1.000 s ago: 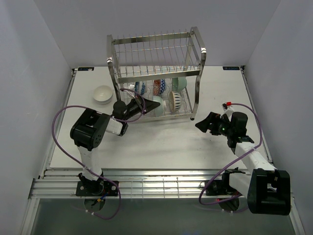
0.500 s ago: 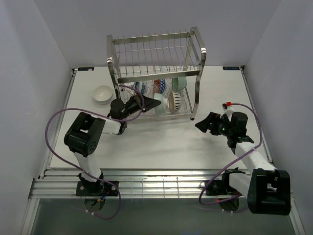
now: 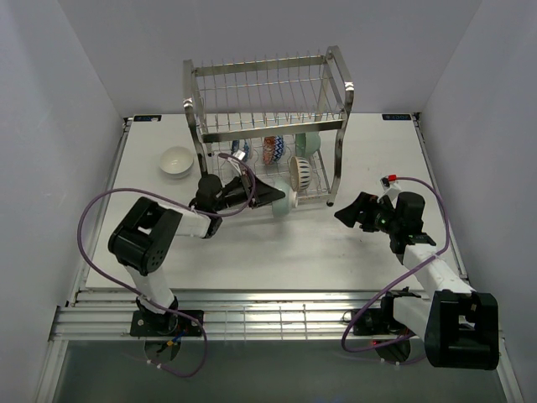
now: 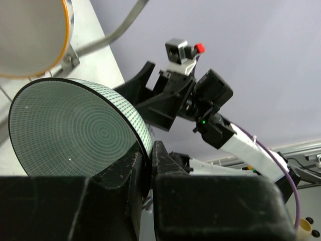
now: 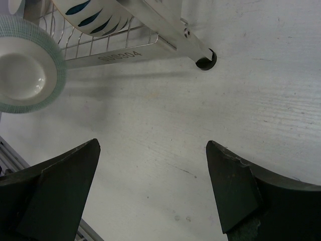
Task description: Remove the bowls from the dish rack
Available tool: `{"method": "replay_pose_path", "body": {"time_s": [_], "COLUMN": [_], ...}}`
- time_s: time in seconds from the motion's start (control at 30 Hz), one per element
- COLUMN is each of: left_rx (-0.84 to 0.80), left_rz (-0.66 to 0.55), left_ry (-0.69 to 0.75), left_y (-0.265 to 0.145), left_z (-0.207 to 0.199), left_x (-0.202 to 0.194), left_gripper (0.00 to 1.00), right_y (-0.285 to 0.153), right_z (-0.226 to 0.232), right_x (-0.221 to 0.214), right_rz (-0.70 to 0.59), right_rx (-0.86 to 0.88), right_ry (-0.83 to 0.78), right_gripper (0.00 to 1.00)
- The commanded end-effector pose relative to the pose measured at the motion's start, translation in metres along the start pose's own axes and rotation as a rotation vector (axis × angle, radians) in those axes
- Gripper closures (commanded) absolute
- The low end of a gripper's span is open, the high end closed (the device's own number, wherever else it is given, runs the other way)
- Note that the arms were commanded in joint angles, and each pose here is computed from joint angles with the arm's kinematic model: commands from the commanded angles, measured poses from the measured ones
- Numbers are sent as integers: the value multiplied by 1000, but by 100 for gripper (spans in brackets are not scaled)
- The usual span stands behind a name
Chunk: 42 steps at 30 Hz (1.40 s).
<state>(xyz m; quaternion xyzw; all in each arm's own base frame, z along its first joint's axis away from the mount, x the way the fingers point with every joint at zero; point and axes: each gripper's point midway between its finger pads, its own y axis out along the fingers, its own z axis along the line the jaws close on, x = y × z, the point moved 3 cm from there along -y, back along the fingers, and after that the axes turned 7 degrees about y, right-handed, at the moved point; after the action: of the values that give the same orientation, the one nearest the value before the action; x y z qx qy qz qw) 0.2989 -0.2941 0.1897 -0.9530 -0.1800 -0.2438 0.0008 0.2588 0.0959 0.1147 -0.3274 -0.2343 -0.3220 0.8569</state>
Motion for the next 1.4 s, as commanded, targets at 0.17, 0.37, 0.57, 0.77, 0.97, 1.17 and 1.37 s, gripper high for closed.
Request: {"method": "replay_pose_path", "body": {"time_s": [0.17,0.37,0.57,0.77,0.97,1.17,1.37], "left_rx": [-33,15,144,575,805,1090,1343], "left_rz": [125,134,66,-143,-251,-387,-498], "left_ry": [91,180,346,461,497,439,529], "left_y": [-13,-41,-73,-126,-173,-210,-235], "left_z": [-46,-52,-61,-59,-67,-53,-57], "left_x": [-38,-57,-63,-28,-13,5,42], "left_gripper": [100,100,100,100,100,100,100], "right_y": [-4,-4,-4,-2,-1,-1,-2], "right_z": [3,3,2,7,9,11,12], "right_x": [2,2,3,-2,-1,-1,-1], "right_rz": [-22,-26,-30,-13,-11,-13,-13], "right_rx": [8,1,-6,8,13,25,30], "right_ry": [-44,-49,-50,-68,-68,-71,-68], "right_gripper": [8,8,8,9,9,9,9]}}
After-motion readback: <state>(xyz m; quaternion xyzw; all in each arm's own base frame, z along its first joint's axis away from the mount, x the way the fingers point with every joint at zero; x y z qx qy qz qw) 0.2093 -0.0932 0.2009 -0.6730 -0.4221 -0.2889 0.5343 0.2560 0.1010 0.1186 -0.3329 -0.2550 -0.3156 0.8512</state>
